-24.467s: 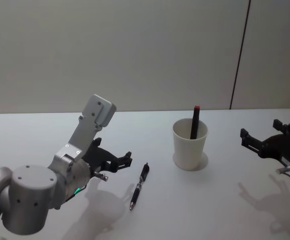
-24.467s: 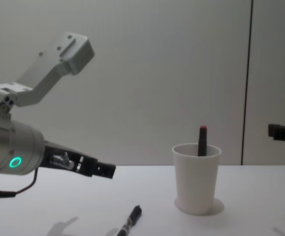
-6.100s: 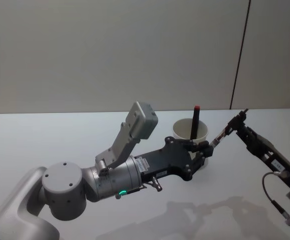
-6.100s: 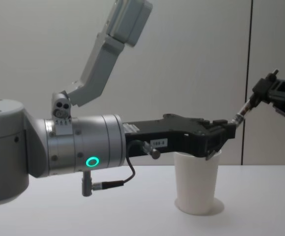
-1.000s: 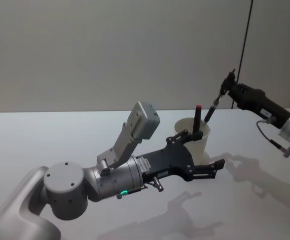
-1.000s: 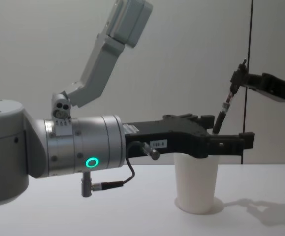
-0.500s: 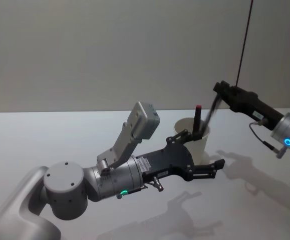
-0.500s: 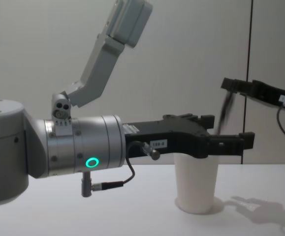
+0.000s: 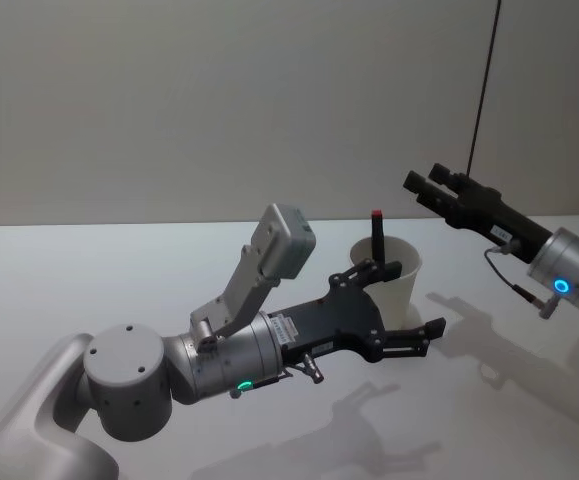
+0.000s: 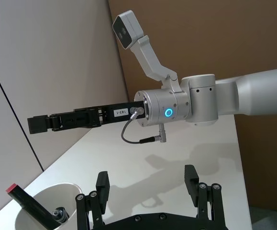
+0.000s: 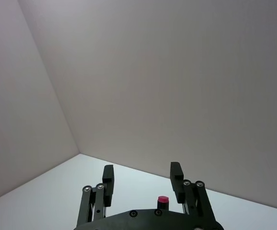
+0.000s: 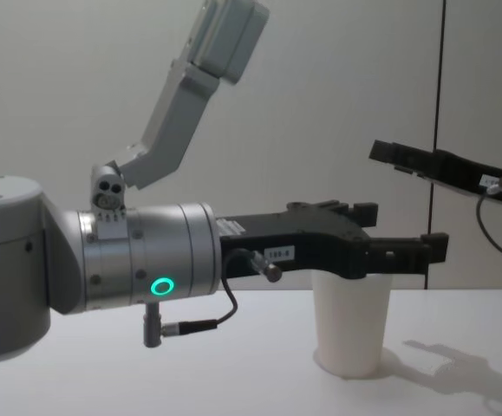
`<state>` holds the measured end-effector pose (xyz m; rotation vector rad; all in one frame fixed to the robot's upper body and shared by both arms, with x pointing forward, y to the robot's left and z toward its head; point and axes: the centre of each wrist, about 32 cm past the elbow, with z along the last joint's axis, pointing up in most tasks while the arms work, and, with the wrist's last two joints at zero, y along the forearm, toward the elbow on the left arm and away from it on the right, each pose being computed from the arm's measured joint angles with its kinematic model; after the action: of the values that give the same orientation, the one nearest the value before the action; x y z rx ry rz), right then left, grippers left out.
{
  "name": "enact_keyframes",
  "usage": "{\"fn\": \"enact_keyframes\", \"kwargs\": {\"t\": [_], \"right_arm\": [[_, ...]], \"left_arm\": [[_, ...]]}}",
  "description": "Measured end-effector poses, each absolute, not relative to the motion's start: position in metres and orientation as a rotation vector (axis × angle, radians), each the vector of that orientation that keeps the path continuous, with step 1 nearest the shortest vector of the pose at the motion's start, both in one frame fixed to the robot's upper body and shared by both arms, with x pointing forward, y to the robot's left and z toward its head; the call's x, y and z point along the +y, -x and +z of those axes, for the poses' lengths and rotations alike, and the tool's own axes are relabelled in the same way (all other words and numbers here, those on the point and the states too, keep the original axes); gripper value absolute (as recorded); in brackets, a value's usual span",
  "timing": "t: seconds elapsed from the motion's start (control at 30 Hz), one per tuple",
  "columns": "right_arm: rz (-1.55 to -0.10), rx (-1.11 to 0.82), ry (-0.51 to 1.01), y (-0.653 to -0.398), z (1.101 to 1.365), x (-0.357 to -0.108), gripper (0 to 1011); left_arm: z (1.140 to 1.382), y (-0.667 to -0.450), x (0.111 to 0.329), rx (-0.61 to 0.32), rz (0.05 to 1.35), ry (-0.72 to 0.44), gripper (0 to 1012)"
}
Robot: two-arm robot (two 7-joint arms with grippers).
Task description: Place the pen into the pen holder.
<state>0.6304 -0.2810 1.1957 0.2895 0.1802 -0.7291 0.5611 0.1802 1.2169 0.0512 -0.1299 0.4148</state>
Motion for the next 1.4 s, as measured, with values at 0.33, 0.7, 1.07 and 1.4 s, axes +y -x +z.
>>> {"fn": "enact_keyframes", "kwargs": {"t": [0.33, 0.7, 1.07, 1.4], "right_arm": [[-0.737, 0.170, -0.289, -0.626, 1.198, -0.281, 989], [-0.765, 0.158, -0.285, -0.611, 1.204, -0.286, 1001], [-0.832, 0.138, -0.277, -0.589, 1.212, -0.293, 1001], [-0.914, 0.113, -0.255, -0.562, 1.218, -0.300, 1001]], "left_arm": [[1.217, -0.561, 0.180, -0.130, 0.415, -0.051, 1003], [1.217, -0.561, 0.180, -0.130, 0.415, -0.051, 1003], [1.217, -0.561, 0.180, -0.130, 0.415, -0.051, 1003], [1.217, -0.561, 0.180, -0.130, 0.415, -0.051, 1003]]}}
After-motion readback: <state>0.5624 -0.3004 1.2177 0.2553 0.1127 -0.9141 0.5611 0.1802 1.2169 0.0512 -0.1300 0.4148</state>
